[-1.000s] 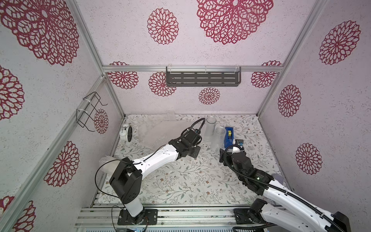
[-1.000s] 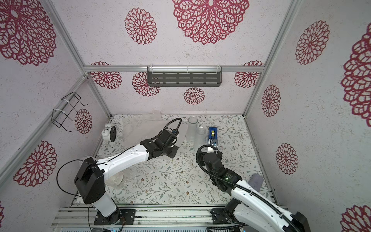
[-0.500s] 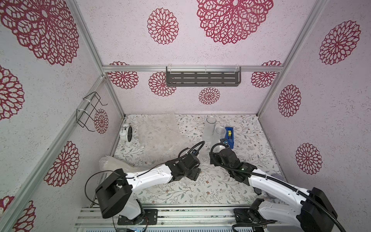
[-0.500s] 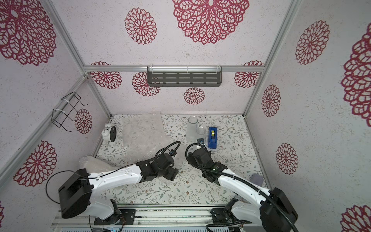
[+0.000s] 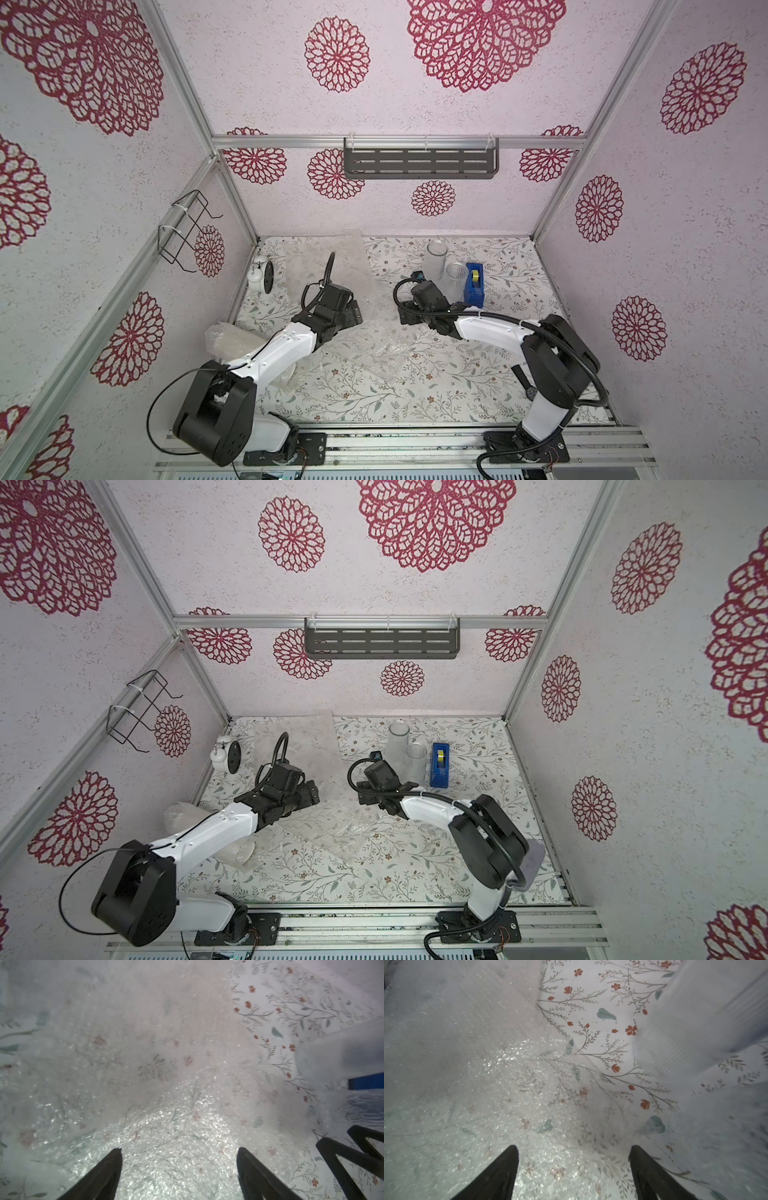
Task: Wrap vases in bubble wrap
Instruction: Flatten out the bubble wrap at the center of the board.
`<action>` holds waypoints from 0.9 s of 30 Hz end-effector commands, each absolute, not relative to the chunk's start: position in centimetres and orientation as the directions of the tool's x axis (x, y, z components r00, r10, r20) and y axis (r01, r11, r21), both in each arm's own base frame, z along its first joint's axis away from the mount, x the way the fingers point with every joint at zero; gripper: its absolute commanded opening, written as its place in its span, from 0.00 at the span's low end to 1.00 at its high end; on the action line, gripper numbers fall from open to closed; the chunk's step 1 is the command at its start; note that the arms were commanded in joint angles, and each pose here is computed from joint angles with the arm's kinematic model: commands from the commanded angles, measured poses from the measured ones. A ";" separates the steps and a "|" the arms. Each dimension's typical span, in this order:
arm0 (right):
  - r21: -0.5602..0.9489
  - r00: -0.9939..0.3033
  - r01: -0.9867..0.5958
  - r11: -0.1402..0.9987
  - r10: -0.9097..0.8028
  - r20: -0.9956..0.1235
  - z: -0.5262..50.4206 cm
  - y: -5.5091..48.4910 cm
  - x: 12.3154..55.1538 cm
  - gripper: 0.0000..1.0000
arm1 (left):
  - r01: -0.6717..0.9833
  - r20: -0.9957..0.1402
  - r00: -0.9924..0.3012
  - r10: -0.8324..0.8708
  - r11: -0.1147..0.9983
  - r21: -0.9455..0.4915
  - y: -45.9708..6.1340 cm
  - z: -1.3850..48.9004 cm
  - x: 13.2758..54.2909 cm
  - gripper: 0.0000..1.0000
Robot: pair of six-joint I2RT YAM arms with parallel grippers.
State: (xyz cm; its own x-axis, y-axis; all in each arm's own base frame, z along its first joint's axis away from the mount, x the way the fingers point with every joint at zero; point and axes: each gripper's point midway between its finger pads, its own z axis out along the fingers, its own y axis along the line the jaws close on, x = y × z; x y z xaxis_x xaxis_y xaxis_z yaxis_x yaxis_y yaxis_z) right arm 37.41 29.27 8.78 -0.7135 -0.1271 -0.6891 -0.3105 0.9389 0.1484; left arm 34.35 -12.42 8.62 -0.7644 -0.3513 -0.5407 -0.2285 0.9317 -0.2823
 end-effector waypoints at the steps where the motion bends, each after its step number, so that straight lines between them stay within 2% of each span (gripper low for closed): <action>1: 0.152 -0.745 -0.342 0.927 -0.168 -0.646 7.5 30.1 38.0 0.86 | -0.279 -0.476 -0.760 -0.442 0.884 -0.375 -13.1 8.2 35.6 0.88; 5: 0.144 -0.776 -0.340 0.929 -0.191 -0.602 5.2 30.4 38.1 0.86 | -0.322 -0.429 -0.774 -0.465 0.873 -0.366 -12.1 6.1 36.4 0.87; 11: 0.141 -0.805 -0.352 0.925 -0.222 -0.550 2.7 29.8 36.1 0.81 | -0.345 -0.380 -0.798 -0.467 0.872 -0.347 -11.1 3.6 36.8 0.85; 19: 0.164 -0.818 -0.362 0.918 -0.228 -0.529 2.1 28.5 29.4 0.78 | -0.318 -0.393 -0.824 -0.408 0.908 -0.274 -10.2 2.9 37.4 0.86; 27: 0.210 -0.808 -0.378 0.902 -0.211 -0.550 3.3 28.4 22.5 0.78 | -0.202 -0.379 -0.871 -0.313 0.931 -0.303 -13.2 3.2 38.9 0.86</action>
State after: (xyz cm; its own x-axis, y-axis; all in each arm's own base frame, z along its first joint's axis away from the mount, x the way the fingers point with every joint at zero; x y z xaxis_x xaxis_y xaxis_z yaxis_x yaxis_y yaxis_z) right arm 24.59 28.70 3.05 -0.7854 -0.2448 -0.5684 -0.4122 0.8920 0.1854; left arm 38.71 -11.80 3.06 -0.8456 -0.3684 -0.3863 -0.2664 0.9184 -0.2927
